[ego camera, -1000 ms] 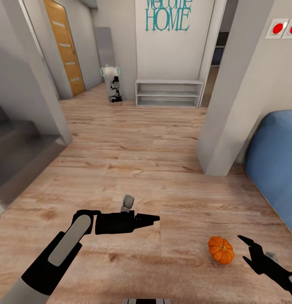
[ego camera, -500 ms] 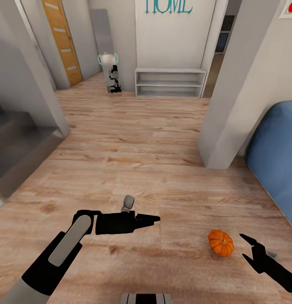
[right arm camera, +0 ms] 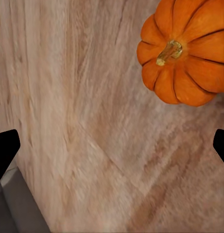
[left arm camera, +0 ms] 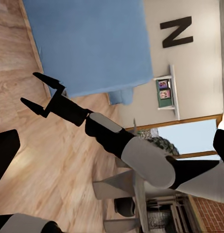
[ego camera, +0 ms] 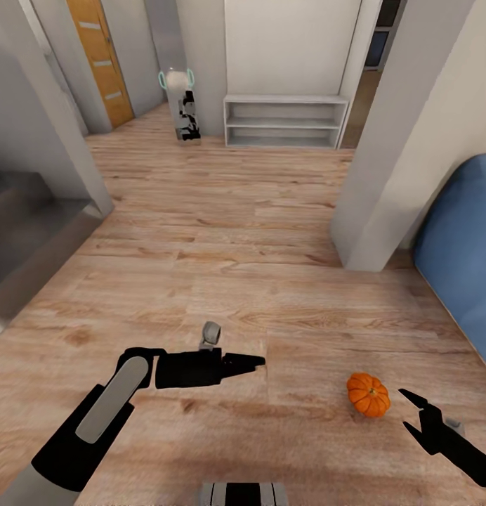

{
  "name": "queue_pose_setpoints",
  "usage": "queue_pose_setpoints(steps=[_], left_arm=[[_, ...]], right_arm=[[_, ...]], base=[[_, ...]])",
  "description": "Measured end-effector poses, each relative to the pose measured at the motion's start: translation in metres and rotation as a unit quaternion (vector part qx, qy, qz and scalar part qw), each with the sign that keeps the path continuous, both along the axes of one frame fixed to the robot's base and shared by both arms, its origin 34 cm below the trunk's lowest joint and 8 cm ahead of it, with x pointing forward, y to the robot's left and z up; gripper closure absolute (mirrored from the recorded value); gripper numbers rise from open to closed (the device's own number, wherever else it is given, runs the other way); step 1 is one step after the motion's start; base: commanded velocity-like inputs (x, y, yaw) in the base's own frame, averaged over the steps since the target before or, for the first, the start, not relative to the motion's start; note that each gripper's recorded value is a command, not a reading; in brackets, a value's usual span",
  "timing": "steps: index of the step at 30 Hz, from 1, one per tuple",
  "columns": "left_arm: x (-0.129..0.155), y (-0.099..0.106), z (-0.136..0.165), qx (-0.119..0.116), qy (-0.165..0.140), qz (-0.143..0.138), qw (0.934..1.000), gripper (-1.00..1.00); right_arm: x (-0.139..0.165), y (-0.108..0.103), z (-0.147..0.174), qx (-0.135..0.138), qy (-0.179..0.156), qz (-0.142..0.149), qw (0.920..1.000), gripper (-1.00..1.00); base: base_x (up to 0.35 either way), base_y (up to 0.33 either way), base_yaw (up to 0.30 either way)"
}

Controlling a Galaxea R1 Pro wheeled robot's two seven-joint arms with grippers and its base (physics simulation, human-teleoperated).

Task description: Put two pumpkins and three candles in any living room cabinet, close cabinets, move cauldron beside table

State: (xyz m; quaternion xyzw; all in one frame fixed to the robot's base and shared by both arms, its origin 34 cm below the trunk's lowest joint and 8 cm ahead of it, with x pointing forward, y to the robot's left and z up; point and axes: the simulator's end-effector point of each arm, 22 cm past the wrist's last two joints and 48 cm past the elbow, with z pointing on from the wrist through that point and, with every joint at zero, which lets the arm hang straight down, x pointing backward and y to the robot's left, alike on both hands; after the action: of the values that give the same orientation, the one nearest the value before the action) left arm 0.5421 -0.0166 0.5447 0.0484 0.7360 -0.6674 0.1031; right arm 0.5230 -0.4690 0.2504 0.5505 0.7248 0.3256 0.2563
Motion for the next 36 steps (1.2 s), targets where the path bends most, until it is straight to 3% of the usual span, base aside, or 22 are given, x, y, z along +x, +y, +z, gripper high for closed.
queue_pose_setpoints(steps=[4,13,27,36], left_arm=[[-0.002,0.0,0.012,-0.021,-0.006,-0.004,0.9997,-1.0],[-0.001,0.0,0.002,-0.035,0.009,-0.007,0.9993,-1.0],[0.001,0.0,-0.024,-0.039,0.037,-0.006,0.9985,-1.0],[0.002,0.0,-0.042,-0.04,0.055,-0.006,0.9976,-1.0]], right_arm=[[0.0,0.001,0.0,0.001,0.0,0.0,1.0,-1.0],[-0.008,0.002,-0.016,0.001,0.014,0.0,0.9999,-1.0],[-0.023,0.0,-0.041,0.001,0.04,-0.003,0.9992,-1.0],[-0.028,0.002,-0.051,0.006,0.039,-0.001,0.9992,-1.0]], base=[[0.0,0.0,0.0],[0.0,0.0,0.0],[0.0,0.0,0.0],[0.0,0.0,0.0]])
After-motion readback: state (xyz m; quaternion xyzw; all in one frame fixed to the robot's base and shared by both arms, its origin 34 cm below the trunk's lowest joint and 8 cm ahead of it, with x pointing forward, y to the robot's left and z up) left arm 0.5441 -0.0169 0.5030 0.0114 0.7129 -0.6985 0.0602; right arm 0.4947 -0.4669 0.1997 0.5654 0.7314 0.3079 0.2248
